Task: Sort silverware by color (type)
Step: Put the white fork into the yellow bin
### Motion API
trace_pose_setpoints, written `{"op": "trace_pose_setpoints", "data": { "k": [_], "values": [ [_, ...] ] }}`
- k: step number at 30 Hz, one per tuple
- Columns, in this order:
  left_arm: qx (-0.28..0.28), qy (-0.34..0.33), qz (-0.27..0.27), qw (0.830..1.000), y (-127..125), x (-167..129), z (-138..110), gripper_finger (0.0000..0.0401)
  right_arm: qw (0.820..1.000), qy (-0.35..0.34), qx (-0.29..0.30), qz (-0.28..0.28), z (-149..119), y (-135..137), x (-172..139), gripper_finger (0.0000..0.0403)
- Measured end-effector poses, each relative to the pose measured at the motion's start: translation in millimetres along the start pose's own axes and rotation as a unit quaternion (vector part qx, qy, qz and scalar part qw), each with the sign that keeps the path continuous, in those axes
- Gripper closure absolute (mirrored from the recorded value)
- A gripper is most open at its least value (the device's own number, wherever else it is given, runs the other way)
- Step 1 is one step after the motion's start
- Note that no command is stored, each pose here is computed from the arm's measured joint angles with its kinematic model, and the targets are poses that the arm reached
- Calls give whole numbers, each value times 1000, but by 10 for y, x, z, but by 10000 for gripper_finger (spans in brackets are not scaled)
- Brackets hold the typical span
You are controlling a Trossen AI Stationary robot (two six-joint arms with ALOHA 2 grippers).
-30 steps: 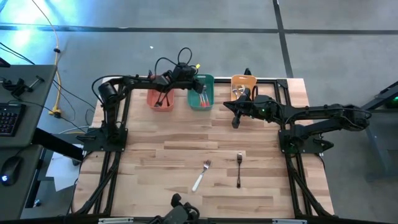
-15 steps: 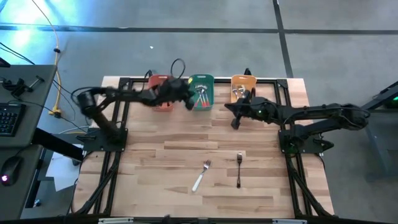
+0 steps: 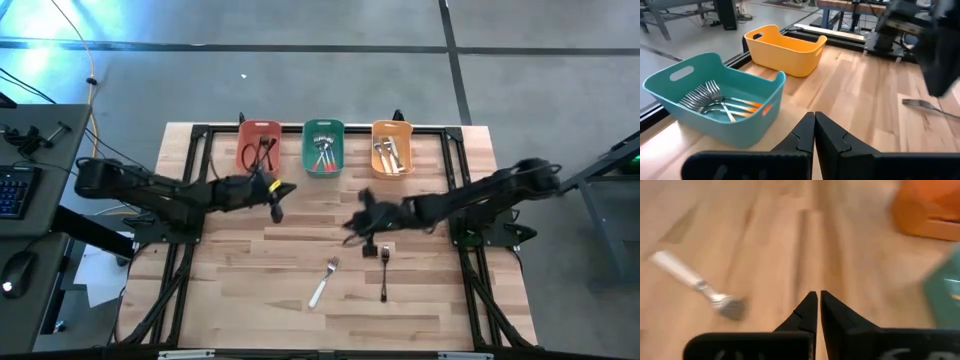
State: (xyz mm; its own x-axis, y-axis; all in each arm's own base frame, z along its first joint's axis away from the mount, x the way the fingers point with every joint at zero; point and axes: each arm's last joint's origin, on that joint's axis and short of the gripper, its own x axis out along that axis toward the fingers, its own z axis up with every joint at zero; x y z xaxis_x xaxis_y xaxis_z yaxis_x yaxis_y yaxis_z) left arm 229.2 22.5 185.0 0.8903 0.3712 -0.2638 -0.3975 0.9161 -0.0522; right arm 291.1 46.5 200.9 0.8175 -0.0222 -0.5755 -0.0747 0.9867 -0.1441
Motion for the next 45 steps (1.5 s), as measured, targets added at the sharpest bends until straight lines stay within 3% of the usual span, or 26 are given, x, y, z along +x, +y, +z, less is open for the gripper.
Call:
{"op": "trace_pose_setpoints", "data": {
  "k": [8,13,16,25,32,41,45],
  "values": [
    [18,8,13,1000,-130,-164,-186,398,984,108,-58,127,220,522,519,316],
    [20,14,27,999,-147,-201,-257,398,963,187,-108,162,224,703,807,265],
    [26,11,25,999,-157,-205,-253,398,954,198,-127,187,258,759,946,253],
    [26,11,25,999,-158,-205,-251,398,944,169,-146,245,335,767,1136,270],
    [26,10,25,999,-157,-204,-251,398,944,167,-146,245,265,768,1245,298],
    [27,12,28,999,-155,-203,-254,398,941,187,-138,245,160,744,1347,303],
    [27,13,28,999,-154,-203,-254,398,942,207,-116,239,133,652,1358,331]
  ]
}}
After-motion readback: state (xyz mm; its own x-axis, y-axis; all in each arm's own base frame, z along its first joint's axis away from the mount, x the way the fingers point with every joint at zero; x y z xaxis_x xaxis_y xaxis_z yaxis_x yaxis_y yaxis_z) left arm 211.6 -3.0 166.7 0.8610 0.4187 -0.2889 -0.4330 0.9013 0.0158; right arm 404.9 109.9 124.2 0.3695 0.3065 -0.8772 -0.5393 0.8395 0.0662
